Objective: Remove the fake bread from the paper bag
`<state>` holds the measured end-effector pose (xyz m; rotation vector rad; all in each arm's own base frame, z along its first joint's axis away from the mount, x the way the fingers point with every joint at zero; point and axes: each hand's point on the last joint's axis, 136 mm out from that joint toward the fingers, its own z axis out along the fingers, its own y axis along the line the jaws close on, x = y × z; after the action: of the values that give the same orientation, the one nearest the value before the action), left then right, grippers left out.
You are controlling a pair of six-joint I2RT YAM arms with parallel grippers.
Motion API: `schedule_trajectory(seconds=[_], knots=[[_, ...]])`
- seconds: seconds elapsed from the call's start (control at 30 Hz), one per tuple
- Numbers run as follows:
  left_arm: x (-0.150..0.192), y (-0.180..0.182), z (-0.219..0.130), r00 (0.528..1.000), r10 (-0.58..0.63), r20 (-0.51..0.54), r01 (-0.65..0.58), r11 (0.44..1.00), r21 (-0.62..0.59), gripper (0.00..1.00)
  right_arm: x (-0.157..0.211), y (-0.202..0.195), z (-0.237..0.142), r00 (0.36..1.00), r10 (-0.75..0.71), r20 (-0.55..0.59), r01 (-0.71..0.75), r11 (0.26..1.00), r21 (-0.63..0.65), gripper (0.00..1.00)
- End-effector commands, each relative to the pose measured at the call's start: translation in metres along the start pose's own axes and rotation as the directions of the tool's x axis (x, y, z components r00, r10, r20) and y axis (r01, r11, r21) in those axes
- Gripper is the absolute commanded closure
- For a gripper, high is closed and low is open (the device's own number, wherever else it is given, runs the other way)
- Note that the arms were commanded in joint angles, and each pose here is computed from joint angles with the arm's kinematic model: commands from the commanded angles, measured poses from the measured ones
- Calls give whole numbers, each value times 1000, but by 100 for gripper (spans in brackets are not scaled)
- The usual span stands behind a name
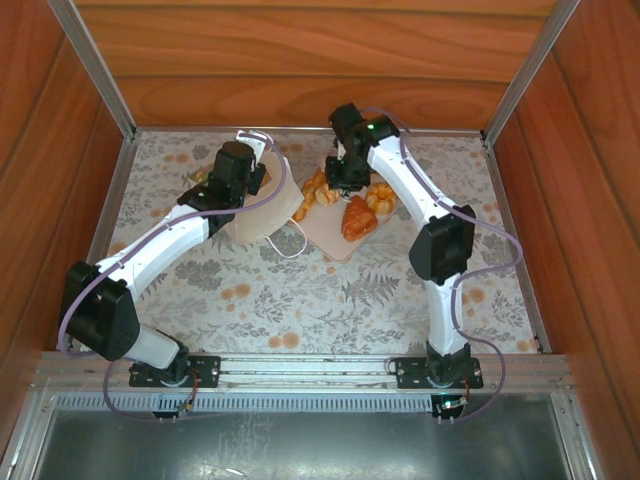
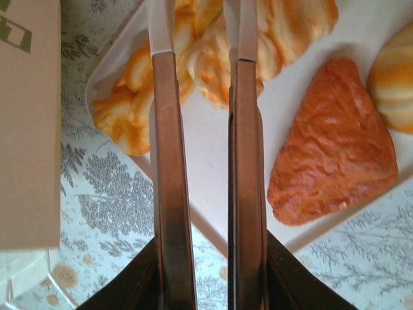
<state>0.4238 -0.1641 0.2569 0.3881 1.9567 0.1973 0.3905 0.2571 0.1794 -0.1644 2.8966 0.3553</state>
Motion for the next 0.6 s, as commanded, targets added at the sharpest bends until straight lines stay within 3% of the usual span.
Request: schedule_trajectory(seconds=[0.0,0.3,0.57], knots=[[-13,3,-8,999,-20,45,21,1000,-11,100,19,-5,-28,999,42,20,-41,999,-31,62],[-14,3,-9,999,-20,48,20,1000,-10,100,62,1,-24,991,135,-13,-135,974,-182,53],[-13,3,-10,999,-19,48,19,1000,-5,100,69,5,-4,983,173,-64,-183,959,-216,52]])
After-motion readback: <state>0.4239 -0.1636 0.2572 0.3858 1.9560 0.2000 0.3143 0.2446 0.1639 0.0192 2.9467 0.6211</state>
